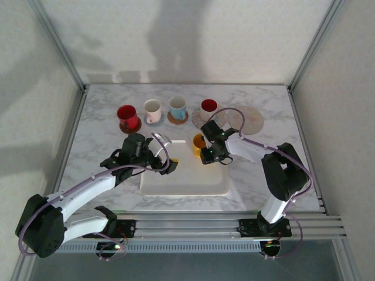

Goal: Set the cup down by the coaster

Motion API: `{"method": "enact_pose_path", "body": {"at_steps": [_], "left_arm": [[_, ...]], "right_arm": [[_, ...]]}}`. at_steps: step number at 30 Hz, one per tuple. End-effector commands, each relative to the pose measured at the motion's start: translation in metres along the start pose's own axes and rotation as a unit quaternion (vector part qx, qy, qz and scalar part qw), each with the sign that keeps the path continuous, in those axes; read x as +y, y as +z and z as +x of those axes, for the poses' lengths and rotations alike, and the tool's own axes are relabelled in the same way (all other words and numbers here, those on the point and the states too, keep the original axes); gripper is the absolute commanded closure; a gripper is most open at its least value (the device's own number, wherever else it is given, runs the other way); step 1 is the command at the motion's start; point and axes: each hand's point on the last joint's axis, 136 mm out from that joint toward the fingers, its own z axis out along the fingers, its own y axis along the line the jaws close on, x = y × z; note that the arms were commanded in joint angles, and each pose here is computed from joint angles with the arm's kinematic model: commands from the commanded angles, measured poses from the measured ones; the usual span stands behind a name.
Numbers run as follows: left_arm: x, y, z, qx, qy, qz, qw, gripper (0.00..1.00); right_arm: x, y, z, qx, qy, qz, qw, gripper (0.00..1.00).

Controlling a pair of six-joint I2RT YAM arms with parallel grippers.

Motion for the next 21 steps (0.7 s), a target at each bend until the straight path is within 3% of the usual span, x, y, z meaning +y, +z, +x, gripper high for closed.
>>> {"method": "enact_pose_path", "body": {"at_steps": [1,21], "left_arm": [[-0.0031,-0.0032,-0.0201,-0.023,0.016,0.004,1.0,0.0],[-0.0007,-0.0043,-0.0134,-0.022,0.011,-0.006,1.0,0.0]], "right_arm": [[0.0005,-0.0015,-0.0112,-0.015,-0.015,0.017,1.0,0.64],[0.0041,-0.0012,-0.0147,-0.018,-0.038,0.041,0.998,0.82]]}}
